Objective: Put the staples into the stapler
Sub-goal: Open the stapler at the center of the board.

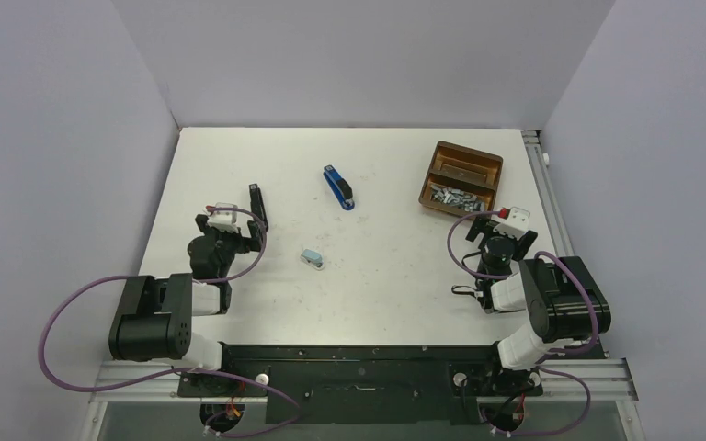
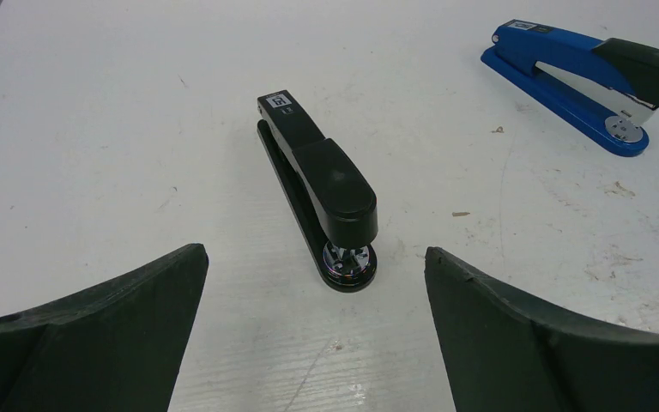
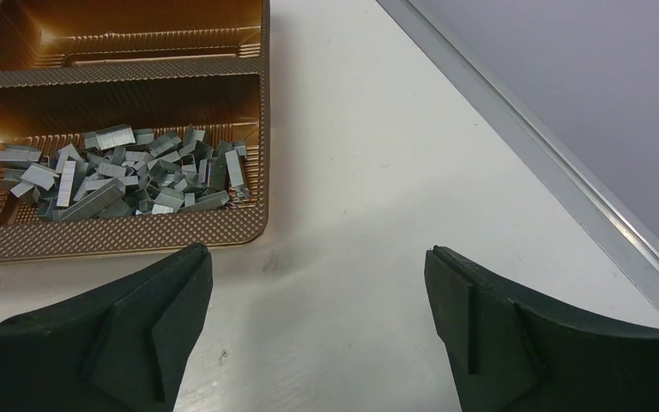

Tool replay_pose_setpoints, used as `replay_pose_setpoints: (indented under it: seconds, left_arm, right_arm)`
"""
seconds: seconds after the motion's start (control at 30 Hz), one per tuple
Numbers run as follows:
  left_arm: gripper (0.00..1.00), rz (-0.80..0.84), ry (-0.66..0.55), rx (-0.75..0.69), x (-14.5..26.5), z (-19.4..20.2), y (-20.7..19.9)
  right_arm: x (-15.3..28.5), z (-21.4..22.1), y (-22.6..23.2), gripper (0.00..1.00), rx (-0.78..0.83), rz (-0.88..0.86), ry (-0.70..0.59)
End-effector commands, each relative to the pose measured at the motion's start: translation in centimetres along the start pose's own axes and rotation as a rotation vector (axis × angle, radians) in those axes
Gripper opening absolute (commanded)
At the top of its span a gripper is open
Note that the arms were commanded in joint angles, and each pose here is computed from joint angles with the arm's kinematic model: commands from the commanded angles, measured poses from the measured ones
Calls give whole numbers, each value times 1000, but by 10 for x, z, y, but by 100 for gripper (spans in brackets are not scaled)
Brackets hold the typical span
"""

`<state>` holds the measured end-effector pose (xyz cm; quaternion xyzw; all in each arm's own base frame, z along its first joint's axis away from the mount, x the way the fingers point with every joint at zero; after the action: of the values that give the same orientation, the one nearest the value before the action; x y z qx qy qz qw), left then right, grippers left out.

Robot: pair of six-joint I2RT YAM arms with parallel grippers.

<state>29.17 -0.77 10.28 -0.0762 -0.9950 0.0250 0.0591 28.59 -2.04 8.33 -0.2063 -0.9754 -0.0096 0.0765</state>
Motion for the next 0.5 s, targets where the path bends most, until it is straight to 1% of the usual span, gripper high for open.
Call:
replay_pose_setpoints:
  seconds: [0.0,0.23,0.37,0.47]
  left_arm:
    - [96,7,-31,3,-1,-5,-1]
    - [96,20,-34,9,-1,-6,-2]
    - [96,21,-24,46,-5,-18,4]
    - [96,24,56,105,-15,-35,13]
  right_arm:
    - [-1,-12,4,94,-26,-11,-56]
    - [-2,-12,4,94,-27,-11,-57]
    - [-2,-12,4,94,-27,-10,-56]
    - [-2,-11,5,94,-26,-10,-54]
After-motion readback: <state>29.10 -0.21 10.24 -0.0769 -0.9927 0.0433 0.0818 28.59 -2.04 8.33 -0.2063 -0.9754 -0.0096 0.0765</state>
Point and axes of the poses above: each gripper's point midway between its finger pads, its own x axis back along the fingers, its own y axis along the line the jaws close on, z = x × y, the point moved 8 cm from there along x, back along the fingers, and after that the axes turned 1 degree about x, right-handed, at the moved point
